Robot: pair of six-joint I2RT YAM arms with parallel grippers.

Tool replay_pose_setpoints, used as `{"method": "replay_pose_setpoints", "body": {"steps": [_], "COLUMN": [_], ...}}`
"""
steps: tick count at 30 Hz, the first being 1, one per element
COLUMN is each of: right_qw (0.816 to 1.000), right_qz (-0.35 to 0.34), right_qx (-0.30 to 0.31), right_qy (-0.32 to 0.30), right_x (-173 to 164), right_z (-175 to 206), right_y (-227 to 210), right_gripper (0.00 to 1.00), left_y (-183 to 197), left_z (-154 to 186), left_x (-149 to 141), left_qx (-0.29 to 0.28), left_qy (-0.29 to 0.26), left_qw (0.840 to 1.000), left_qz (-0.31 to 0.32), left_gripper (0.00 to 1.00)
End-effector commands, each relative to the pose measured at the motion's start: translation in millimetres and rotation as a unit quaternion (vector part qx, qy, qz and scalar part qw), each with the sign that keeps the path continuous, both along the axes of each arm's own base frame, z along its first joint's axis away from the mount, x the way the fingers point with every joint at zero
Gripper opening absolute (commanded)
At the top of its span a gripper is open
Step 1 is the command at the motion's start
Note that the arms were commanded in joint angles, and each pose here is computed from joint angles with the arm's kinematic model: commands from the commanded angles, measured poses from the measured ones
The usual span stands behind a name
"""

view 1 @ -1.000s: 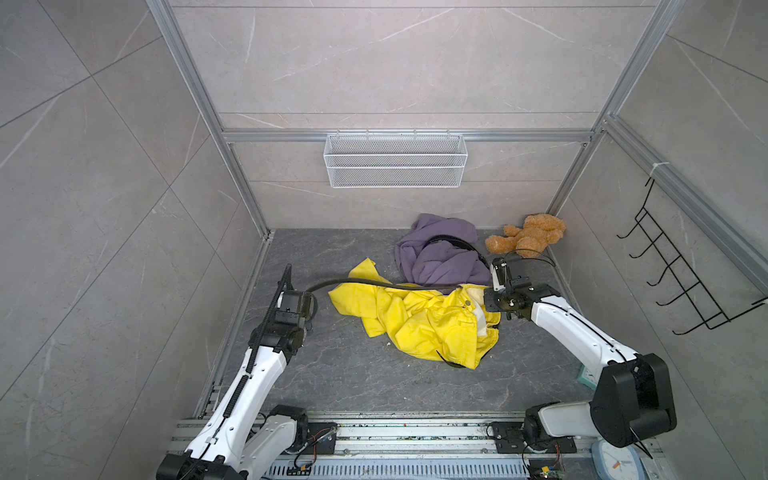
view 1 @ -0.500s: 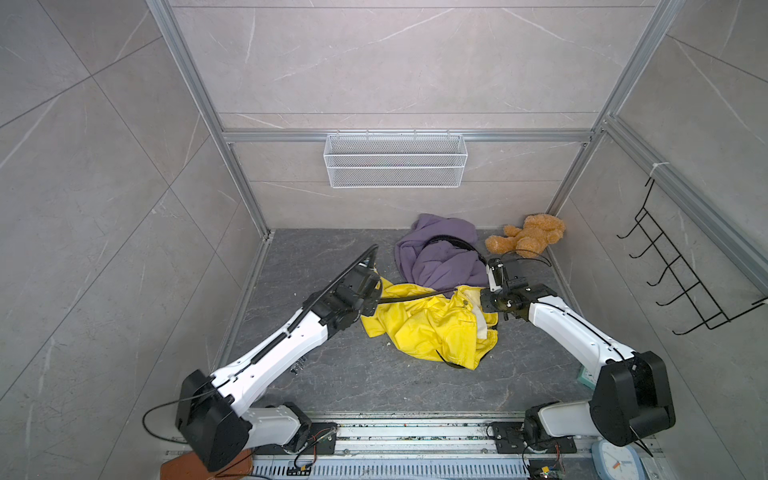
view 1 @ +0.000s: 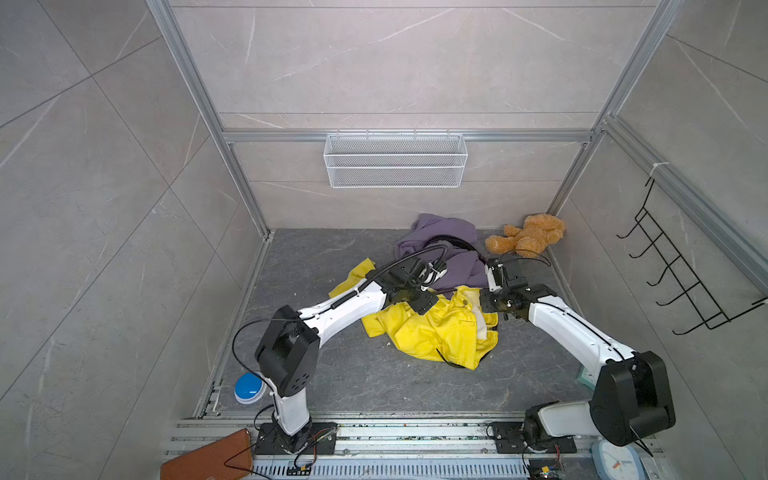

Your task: Remove the belt from the trousers

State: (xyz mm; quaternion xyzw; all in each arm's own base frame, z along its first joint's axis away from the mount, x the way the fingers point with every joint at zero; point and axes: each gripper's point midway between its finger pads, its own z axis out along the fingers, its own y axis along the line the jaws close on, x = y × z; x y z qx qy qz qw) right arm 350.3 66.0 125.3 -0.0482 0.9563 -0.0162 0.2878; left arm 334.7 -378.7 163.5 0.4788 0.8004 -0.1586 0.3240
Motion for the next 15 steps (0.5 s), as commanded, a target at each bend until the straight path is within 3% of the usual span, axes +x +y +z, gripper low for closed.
{"method": "replay_pose_setpoints", "body": {"steps": [1, 6, 15], "right_qw": [1.0, 1.0, 1.0], "right_qz": [0.014, 0.015, 0.016], "right_qx": [0.006, 0.005, 0.008], "right_qy": [-0.005, -0.006, -0.007], "right_x": [4.3, 4.1, 3.3], "right_z": [0.0, 0.6, 2.2], "right_y": [7.5, 7.4, 8.3], "right_gripper": [0.37, 0.39, 0.43], "left_y": [-31.1, -51.5, -56.1], "left_z": [15.2, 2.3, -25.1], "left_x": [-1.1, 2.6, 23.8], "left_qx": [-0.03, -0.01, 0.019], "left_qy": [-0.008, -0.015, -0.027], "left_qw": [0.997, 0.996, 0.998], "left_qz": [-0.065, -0.087, -0.059], "left_gripper": [0.75, 0.68, 0.43]}}
